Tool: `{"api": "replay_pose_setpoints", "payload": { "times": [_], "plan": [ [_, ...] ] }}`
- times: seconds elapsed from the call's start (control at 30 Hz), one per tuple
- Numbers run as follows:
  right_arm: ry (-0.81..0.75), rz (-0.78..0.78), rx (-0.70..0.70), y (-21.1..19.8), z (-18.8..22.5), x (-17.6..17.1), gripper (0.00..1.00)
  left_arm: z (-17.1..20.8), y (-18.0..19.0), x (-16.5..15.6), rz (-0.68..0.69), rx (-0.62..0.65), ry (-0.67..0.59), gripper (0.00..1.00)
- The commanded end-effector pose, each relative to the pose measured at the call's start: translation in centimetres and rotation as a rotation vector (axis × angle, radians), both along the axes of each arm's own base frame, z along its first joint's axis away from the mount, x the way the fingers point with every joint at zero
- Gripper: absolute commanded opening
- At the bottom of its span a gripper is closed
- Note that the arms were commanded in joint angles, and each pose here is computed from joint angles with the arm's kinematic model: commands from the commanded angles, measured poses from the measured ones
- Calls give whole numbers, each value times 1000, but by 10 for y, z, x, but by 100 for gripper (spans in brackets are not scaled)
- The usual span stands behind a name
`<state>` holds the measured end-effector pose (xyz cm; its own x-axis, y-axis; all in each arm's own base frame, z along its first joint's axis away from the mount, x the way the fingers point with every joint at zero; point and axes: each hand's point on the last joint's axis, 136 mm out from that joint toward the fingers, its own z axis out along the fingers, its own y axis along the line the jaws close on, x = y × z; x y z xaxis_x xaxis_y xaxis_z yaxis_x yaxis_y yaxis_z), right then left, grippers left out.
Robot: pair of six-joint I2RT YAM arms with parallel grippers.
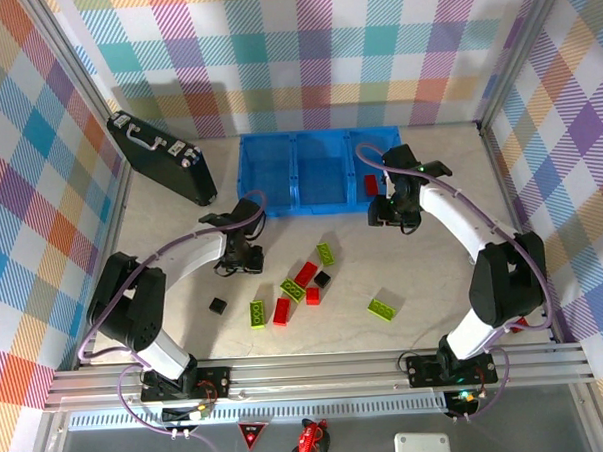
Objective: Sort the legos into containers by color
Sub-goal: Pick up the lego from the center of the table, then place the lego in the container.
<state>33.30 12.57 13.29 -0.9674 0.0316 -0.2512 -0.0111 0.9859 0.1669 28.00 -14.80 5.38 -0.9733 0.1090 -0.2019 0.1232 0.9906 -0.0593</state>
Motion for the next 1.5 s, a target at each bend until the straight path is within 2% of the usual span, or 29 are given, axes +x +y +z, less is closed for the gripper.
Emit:
{"api": "replay_pose_setpoints", "payload": {
  "times": [0.0, 0.27, 0.8, 1.17, 1.47],
  "plan": [
    [3, 1, 3, 0, 7, -9, 55, 26, -7, 3, -3, -30, -40, 29],
    [0, -2, 1, -3, 8, -13, 55, 49, -12, 20, -16, -27, -95, 29],
    [2, -32, -16, -15, 6, -38, 55, 77, -36, 95, -19, 7, -188, 30],
    [-4, -62, -10, -24, 12, -61, 55, 62, -45, 153, -14, 7, -178, 31],
    [-5, -102, -9, -34, 14, -84, 55, 43, -37, 200, 27, -8, -178, 31]
  ]
}}
